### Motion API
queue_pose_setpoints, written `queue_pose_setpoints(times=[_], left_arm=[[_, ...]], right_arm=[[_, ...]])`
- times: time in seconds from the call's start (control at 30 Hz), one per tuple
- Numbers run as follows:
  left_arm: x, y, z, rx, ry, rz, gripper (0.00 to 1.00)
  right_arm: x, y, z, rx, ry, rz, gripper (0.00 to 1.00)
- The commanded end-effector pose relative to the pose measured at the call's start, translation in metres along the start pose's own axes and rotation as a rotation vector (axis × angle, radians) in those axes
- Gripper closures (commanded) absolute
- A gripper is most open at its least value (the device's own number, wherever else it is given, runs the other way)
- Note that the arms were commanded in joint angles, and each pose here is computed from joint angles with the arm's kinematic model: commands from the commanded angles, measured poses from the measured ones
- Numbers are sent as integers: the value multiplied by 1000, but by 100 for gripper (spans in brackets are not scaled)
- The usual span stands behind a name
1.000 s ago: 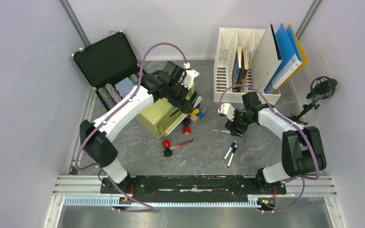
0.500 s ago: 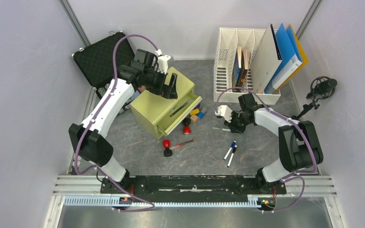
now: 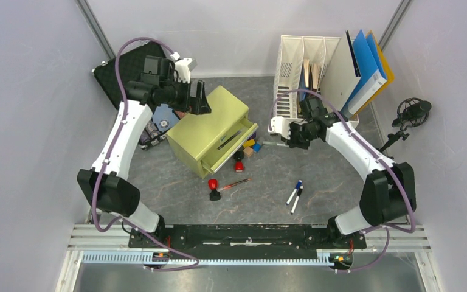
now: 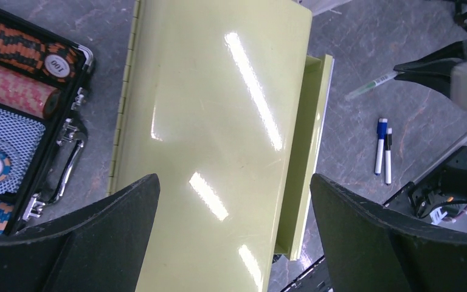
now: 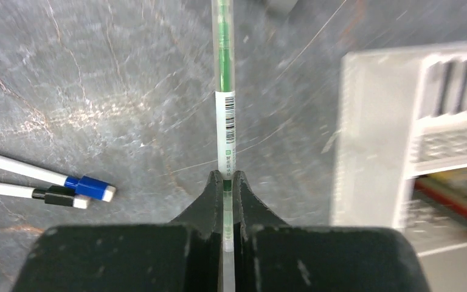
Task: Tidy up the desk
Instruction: Pick up the stationery from the center of the board, then place the stationery in the drawer.
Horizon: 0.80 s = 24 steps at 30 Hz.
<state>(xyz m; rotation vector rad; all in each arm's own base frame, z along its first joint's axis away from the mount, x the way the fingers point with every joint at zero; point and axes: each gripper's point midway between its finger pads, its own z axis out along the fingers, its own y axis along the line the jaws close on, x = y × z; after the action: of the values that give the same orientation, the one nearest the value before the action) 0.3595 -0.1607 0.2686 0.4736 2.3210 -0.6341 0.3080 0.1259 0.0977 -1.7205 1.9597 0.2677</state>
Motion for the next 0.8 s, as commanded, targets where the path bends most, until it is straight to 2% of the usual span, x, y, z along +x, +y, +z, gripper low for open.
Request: queue_pose_setpoints(times=[0.0,0.17,0.33,0.6,0.77], left_arm=[[-29,-8,-28,23,-118,-2,0],[-35,0,-34,8,-151,-12,0],[-37,5,-38,-3,-164,-17,0],[-40,13,-49,-24,-209,-14,0],[-38,16,-55,-36,-219,-10,0]], right_arm=[[-57,-9,-42,11,-66,-219,100],[-121,-25,-59,61,-101,-436,100],[-174,-31,-50,64,-113,-605,100],[-227,-22,-10,41,-102,-819,100],[-239,-18,12,31,-97,-905,97]])
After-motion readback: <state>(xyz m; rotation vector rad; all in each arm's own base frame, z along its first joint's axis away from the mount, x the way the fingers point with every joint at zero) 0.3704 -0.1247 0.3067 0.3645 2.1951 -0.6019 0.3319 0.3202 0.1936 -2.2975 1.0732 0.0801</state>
